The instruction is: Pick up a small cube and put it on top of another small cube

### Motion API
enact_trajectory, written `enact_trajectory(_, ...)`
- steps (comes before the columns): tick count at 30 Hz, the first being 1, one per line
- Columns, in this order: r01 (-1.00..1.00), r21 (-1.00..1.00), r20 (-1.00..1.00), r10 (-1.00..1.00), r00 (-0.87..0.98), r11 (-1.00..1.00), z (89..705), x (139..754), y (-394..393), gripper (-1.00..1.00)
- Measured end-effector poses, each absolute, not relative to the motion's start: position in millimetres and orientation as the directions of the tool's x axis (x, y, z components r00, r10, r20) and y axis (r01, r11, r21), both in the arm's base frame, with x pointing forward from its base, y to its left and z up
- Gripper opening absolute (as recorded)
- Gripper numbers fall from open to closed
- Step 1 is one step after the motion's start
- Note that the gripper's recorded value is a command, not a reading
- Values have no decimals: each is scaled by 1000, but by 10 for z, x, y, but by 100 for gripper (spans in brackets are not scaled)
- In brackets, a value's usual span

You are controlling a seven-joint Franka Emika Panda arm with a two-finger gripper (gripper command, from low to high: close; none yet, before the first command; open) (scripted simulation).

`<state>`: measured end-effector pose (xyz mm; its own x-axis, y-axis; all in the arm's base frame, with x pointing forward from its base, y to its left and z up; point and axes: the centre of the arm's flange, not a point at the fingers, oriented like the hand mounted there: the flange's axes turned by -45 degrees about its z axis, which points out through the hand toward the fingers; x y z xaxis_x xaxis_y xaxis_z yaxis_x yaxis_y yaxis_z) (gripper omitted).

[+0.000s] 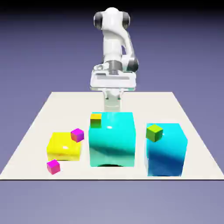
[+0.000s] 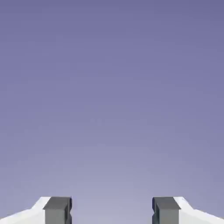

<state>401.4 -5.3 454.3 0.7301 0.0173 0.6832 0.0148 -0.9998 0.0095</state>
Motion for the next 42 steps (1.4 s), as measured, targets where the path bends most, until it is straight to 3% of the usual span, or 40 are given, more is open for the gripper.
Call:
enact_trajectory(8,-190,-101,434,-215,875,-977,4136,4709,-796,0)
enact_trajectory(16,-401,-142,152,-420,895,-905,3543,5161,-1643,0)
enact_trajectory(38,-740,0,-461,-656,597,-673,1752,5362,-3430,0)
enact_trajectory(41,-740,0,-461,-656,597,-673,1120,5211,-3263,0)
enact_trajectory(42,-740,0,-461,-656,597,-673,1109,5207,-3260,-100)
